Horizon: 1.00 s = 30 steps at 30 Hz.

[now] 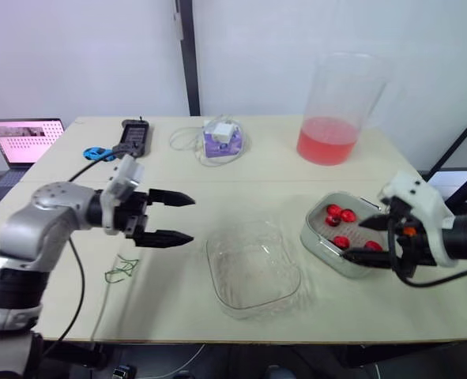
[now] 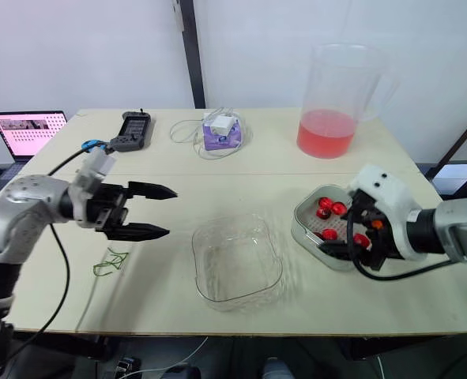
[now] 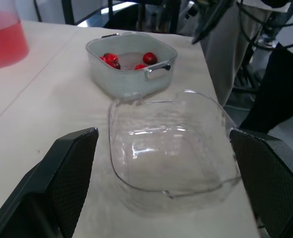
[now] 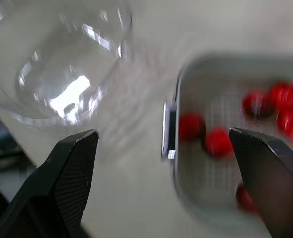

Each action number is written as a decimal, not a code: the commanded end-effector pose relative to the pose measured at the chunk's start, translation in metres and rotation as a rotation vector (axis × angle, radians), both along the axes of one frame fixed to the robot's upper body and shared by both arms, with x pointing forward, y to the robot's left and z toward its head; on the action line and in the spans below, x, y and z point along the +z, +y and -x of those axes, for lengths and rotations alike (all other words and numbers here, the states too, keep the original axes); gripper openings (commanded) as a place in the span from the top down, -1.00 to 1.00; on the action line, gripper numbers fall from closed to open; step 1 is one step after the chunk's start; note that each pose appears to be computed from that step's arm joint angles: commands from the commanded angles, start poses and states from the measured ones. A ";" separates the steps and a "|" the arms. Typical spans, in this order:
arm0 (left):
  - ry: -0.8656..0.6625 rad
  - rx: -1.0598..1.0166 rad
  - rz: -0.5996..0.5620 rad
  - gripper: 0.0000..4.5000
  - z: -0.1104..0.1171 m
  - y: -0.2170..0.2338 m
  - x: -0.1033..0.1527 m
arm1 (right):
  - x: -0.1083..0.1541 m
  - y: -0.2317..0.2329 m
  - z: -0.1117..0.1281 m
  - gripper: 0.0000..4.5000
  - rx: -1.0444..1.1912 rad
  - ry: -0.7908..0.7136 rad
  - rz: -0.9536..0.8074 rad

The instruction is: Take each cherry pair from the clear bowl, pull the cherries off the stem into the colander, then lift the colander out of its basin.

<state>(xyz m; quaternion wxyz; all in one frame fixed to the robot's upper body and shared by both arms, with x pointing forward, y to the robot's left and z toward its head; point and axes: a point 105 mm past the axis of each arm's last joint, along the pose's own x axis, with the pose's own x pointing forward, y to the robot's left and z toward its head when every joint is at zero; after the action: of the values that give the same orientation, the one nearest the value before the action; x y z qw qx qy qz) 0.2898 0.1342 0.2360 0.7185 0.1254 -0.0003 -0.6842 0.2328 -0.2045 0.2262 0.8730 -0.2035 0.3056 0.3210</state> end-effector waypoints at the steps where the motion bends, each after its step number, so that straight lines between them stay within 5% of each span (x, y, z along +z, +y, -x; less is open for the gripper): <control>1: -0.053 -0.048 0.008 -0.97 0.001 -0.009 0.007 | -0.002 0.004 -0.013 -1.00 -0.054 -0.062 0.032; 11: -0.052 -0.010 0.043 -0.97 0.007 -0.007 0.007 | -0.031 0.013 -0.041 -1.00 -0.131 -0.040 0.086; 14: -0.054 0.013 0.041 -1.00 0.008 -0.003 0.006 | -0.039 0.016 -0.045 -0.63 -0.137 -0.019 0.099; 16: -0.054 0.025 0.042 -1.00 0.009 -0.002 0.006 | -0.042 0.016 -0.046 -0.18 -0.141 -0.008 0.110; 24: -0.056 0.041 0.045 -1.00 0.008 -0.002 0.006 | -0.041 0.014 -0.049 -0.18 -0.155 -0.011 0.125; 27: -0.053 0.039 0.039 -1.00 0.007 -0.003 0.004 | -0.040 0.016 -0.048 0.18 -0.151 -0.015 0.121; 30: -0.054 0.033 0.046 -1.00 0.006 -0.005 0.005 | -0.037 0.017 -0.048 0.81 -0.149 -0.026 0.117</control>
<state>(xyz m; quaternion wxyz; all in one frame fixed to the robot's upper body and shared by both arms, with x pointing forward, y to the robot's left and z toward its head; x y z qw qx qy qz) 0.2858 0.1301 0.2300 0.7353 0.1147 -0.0111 -0.6679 0.2787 -0.1863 0.1753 0.8747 -0.2288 0.3498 0.2453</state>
